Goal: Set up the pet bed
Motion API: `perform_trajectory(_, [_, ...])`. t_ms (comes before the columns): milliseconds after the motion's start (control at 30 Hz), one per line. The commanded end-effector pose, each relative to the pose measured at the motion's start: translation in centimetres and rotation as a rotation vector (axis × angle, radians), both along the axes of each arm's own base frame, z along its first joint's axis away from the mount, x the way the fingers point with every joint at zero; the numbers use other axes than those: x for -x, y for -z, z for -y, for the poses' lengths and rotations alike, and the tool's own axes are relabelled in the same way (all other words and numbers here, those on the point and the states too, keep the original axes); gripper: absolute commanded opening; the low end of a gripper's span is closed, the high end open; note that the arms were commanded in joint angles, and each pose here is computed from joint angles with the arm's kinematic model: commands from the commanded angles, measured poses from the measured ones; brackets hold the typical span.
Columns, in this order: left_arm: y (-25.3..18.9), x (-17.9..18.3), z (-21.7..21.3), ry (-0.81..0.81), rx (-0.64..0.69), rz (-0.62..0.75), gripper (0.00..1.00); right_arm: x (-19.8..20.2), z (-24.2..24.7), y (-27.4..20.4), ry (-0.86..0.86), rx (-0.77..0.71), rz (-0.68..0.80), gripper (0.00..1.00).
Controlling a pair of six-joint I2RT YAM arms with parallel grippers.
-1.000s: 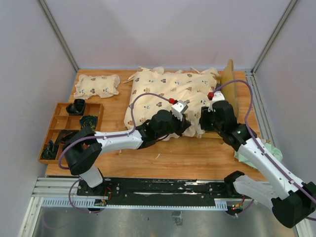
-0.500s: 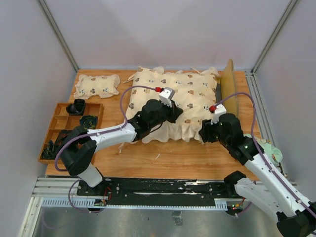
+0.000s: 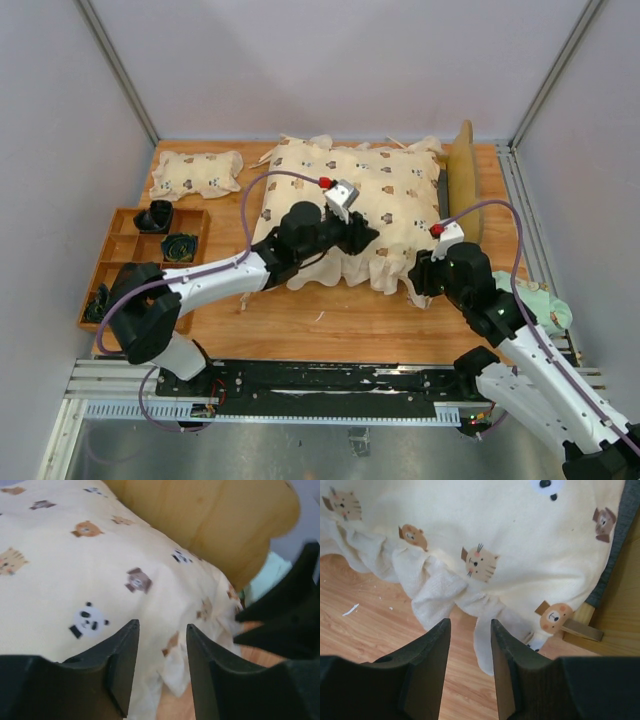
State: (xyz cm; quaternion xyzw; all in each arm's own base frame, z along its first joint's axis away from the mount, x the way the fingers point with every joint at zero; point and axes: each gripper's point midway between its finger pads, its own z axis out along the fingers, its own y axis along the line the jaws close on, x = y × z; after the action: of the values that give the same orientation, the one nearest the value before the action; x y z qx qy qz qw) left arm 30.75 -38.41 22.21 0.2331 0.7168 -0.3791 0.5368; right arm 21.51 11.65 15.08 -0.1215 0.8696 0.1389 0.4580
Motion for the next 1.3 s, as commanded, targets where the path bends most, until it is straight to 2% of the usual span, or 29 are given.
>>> perform_trajectory(0, [-1.6, 6.0, 1.4, 0.196, -0.052, 0.208, 0.52, -2.2, 0.4, -2.5, 0.105, -0.032, 0.081, 0.38])
perform_trajectory(167, [2.2, 8.0, 2.1, 0.230, -0.123, 0.175, 0.57, -2.7, 1.6, -1.7, 0.224, -0.034, 0.049, 0.34])
perform_trajectory(433, [5.6, 7.8, 5.5, 0.147, -0.232, 0.183, 0.72, -1.1, 4.7, -5.8, 0.321, -0.023, 0.136, 0.44])
perform_trajectory(600, [7.9, 6.3, 6.8, 0.051, -0.320, 0.196, 0.74, 0.1, 6.5, -7.6, 0.359, -0.045, 0.238, 0.46])
perform_trajectory(633, [8.6, 5.6, 6.7, 0.018, -0.355, 0.198, 0.71, 0.2, 6.4, -7.7, 0.345, -0.053, 0.248, 0.46])
perform_trajectory(667, [8.9, 4.9, 6.4, -0.013, -0.389, 0.211, 0.63, 0.3, 6.2, -7.6, 0.327, -0.058, 0.253, 0.46])
perform_trajectory(700, [9.2, 4.4, 6.3, -0.036, -0.413, 0.219, 0.51, 0.4, 5.7, -7.6, 0.299, -0.064, 0.257, 0.46])
perform_trajectory(767, [8.7, 3.7, 5.7, -0.086, -0.423, 0.231, 0.19, 0.5, 5.0, -7.4, 0.246, -0.062, 0.251, 0.45])
perform_trajectory(833, [7.1, 3.7, 5.5, -0.095, -0.393, 0.240, 0.02, 0.6, 4.7, -7.1, 0.226, -0.057, 0.241, 0.45])
perform_trajectory(967, [3.2, 3.7, 5.4, -0.065, -0.262, 0.226, 0.00, 0.3, 3.6, -6.6, 0.148, -0.055, 0.266, 0.45])
perform_trajectory(1133, [1.2, 0.5, 3.5, -0.079, -0.109, 0.104, 0.00, 0.1, 1.8, -4.5, 0.074, -0.063, 0.218, 0.45])
perform_trajectory(1267, [-0.2, -2.3, 1.5, -0.131, -0.036, 0.073, 0.00, -0.1, 1.5, -2.9, 0.068, -0.042, 0.165, 0.43])
